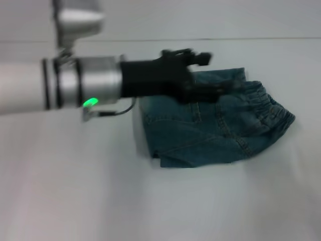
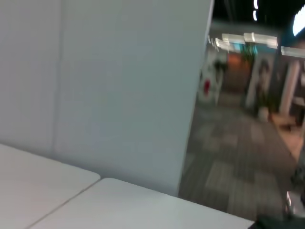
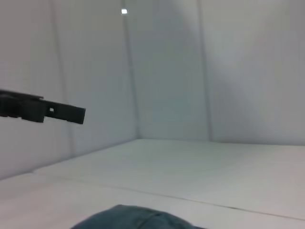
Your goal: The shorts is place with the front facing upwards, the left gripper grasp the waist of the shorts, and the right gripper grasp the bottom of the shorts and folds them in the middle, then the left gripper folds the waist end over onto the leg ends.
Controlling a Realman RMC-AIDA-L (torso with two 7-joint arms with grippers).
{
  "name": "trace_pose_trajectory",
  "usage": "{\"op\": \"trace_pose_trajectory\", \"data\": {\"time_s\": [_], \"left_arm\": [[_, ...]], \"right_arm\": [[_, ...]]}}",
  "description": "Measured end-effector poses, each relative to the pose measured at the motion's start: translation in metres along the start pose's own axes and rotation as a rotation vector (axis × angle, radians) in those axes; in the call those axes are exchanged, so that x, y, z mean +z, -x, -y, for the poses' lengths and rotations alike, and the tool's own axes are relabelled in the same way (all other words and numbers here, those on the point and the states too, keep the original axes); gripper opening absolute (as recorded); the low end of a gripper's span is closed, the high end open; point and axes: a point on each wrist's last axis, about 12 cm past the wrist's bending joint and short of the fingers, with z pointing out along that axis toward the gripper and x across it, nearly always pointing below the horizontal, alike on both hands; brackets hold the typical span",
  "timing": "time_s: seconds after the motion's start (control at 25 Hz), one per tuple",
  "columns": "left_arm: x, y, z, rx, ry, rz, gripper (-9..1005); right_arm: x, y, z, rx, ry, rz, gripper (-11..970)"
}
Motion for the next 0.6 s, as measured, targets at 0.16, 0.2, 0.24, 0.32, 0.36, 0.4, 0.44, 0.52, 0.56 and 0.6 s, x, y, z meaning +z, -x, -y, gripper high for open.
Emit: {"op": "trace_pose_trajectory", "data": {"time_s": [0.16,0.2,0.24,0.32,0.36,0.4,0.44,0.52,0.56,0.6], "left_arm": [[-0.054,-0.045,0.001,-0.056,0.023,0.113,863],[-0.069,-0.057,0.005,-0.066,0.039,0.14,862],[-0.079,-0.065,0.007,-0.069,0.053,0.155,862],[-0.103,-0.086,0.015,-0.071,0.107,0.174,862],[-0.114,-0.096,0.02,-0.076,0.14,0.171,863],[-0.123,-0.105,0.024,-0.083,0.167,0.159,863],[-0.131,-0.113,0.028,-0.095,0.191,0.148,863],[-0.146,-0.127,0.035,-0.121,0.23,0.129,864],[-0.152,-0.132,0.039,-0.135,0.243,0.117,864],[-0.159,-0.139,0.043,-0.151,0.256,0.104,864]], "right_arm": [[0.0,0.004,-0.003,0.016,0.076,-0.023,48],[-0.001,0.005,-0.004,0.02,0.094,-0.029,80],[-0.001,0.006,-0.005,0.023,0.105,-0.033,112],[-0.001,0.007,-0.006,0.03,0.129,-0.04,176],[-0.002,0.007,-0.007,0.034,0.141,-0.046,208],[-0.002,0.008,-0.007,0.038,0.154,-0.055,258],[-0.004,0.008,-0.008,0.042,0.165,-0.067,308],[-0.008,0.009,-0.008,0.05,0.193,-0.105,409],[-0.009,0.01,-0.008,0.052,0.201,-0.116,459],[-0.011,0.011,-0.008,0.059,0.213,-0.133,482]]}}
